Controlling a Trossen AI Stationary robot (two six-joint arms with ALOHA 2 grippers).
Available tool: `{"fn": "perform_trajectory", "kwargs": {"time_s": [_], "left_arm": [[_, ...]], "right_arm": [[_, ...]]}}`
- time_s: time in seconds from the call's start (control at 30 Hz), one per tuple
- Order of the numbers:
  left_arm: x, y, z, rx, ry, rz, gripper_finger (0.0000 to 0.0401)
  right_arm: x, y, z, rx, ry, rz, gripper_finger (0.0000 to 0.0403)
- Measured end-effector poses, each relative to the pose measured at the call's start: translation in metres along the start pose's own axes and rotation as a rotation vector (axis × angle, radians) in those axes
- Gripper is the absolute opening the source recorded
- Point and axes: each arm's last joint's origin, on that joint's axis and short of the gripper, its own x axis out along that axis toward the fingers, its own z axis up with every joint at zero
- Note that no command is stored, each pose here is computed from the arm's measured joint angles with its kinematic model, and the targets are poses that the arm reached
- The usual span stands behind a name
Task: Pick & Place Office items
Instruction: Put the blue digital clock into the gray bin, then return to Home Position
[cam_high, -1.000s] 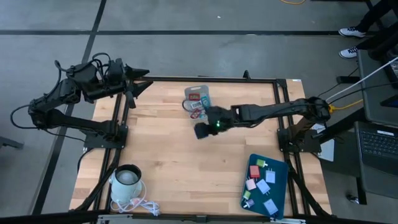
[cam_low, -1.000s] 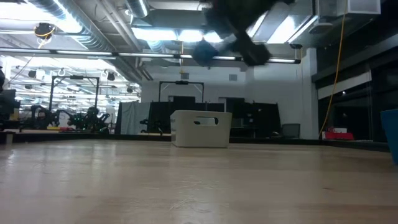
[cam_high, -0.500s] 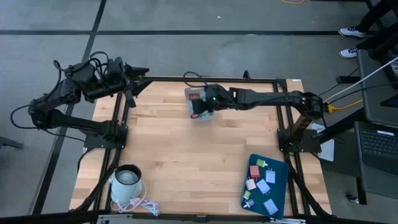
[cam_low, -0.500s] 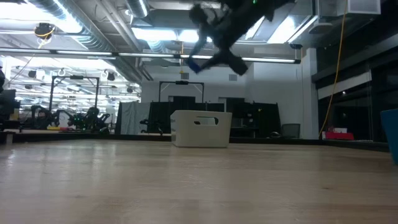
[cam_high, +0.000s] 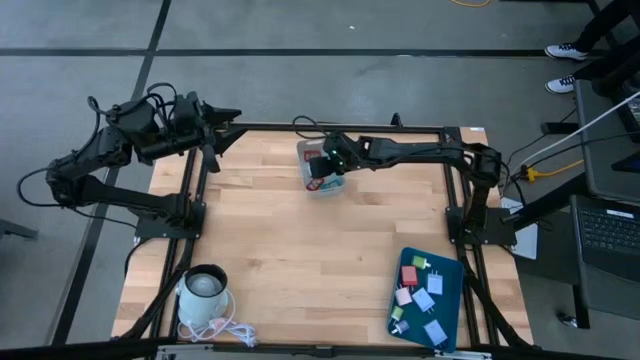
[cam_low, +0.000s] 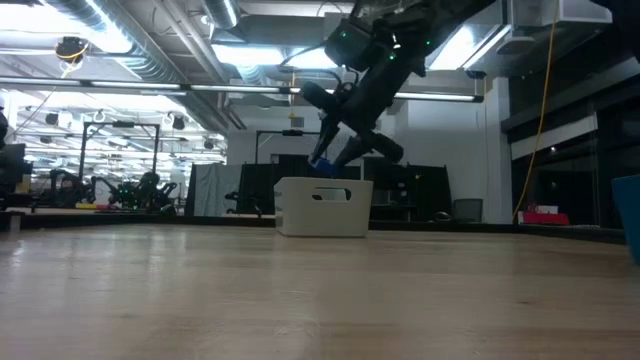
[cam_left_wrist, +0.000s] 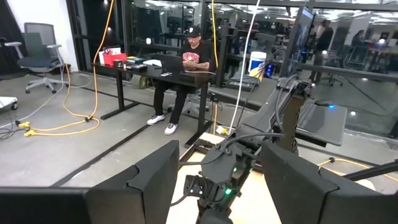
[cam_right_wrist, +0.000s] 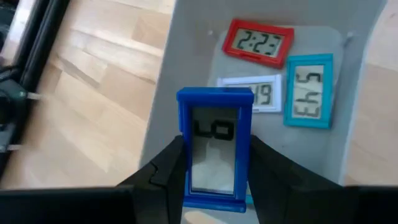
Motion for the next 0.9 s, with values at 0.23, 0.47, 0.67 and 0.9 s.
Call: {"fn": "perform_trajectory", "kwargs": {"time_s": [0.23,0.47,0.67,0.9], "left_arm": [[0.002,0.000,0.000,0.001,0.003,0.002,0.0221],[0.006,-0.002,-0.002,0.004,0.014,0.004,0.0221],[0.012,-0.003,-0.003,0.009,0.030,0.005,0.0221],[0.017,-0.005,-0.005,0.012,0.044,0.006,0.0221]], "right_arm": [[0.001,-0.010,0.010,-0.014,-0.002,-0.022,0.0148],[0.001,-0.014,0.016,-0.005,0.000,-0.008,0.0238],[0.001,-0.015,0.019,-0.001,-0.007,-0.003,0.0259],[0.001,-0.013,0.017,-0.003,0.013,0.016,0.0244]]}}
